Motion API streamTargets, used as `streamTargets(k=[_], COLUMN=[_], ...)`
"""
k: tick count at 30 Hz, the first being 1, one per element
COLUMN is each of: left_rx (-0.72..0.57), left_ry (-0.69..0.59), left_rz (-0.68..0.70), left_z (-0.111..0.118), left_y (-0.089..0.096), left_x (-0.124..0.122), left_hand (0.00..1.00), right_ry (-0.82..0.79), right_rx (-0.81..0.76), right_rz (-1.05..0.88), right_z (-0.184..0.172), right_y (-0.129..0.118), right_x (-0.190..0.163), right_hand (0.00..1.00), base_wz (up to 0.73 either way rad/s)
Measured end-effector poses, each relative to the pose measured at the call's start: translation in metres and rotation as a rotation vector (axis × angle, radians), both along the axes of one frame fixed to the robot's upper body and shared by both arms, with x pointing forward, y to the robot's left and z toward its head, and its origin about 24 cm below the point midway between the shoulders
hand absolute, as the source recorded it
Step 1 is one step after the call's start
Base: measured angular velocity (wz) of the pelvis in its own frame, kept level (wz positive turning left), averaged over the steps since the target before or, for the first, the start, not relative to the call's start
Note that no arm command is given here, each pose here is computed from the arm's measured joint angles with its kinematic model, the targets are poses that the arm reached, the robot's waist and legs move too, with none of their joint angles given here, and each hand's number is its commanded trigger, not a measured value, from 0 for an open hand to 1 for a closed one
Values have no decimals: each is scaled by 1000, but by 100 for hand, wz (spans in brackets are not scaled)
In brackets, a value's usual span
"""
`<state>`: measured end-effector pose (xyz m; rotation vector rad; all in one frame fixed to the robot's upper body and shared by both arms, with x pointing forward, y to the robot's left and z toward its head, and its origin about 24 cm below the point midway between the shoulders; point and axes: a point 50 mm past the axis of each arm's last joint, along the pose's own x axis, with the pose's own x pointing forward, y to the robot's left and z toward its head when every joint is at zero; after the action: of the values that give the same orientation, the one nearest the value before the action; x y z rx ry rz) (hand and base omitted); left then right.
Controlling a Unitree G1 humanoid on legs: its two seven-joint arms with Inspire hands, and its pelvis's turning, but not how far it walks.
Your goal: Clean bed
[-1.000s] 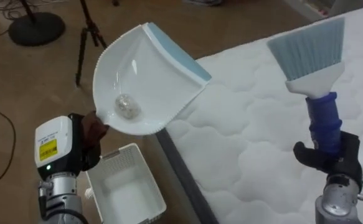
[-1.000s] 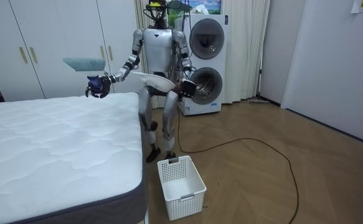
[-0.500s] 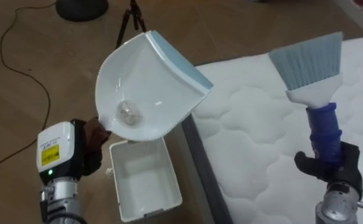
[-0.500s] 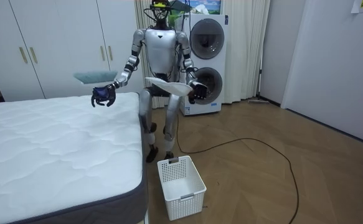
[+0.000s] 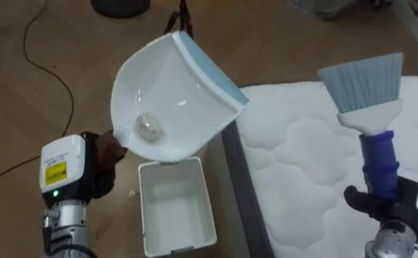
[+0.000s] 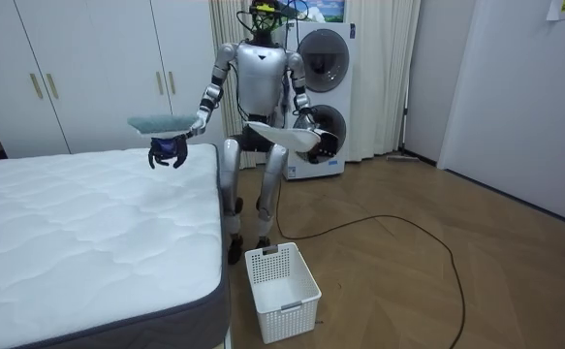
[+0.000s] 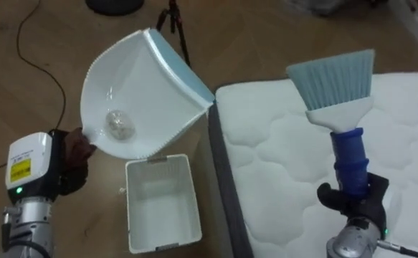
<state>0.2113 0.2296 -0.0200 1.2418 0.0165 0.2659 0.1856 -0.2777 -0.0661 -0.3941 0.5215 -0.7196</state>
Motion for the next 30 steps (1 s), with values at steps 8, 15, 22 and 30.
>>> streamTargets(k=[8,15,22,30], left_rx=[25,3,24,70], left_ry=[81,121,176,159], left_rz=[31,-39,3,-21], left_z=[-12,-16,-26,-17], left_y=[9,-7,6,19], left_x=[-2,6,2,18], left_hand=[100,100,100,100], right_ry=[-47,24,39,66], right_rx=[-9,46,38,24], right_rz=[4,29,54,25], right_z=[6,-5,-8,-13], right_y=[3,6,9,1], right_x=[12,6,7,4], right_hand=[0,0,0,0], base_wz=[39,38,18,1])
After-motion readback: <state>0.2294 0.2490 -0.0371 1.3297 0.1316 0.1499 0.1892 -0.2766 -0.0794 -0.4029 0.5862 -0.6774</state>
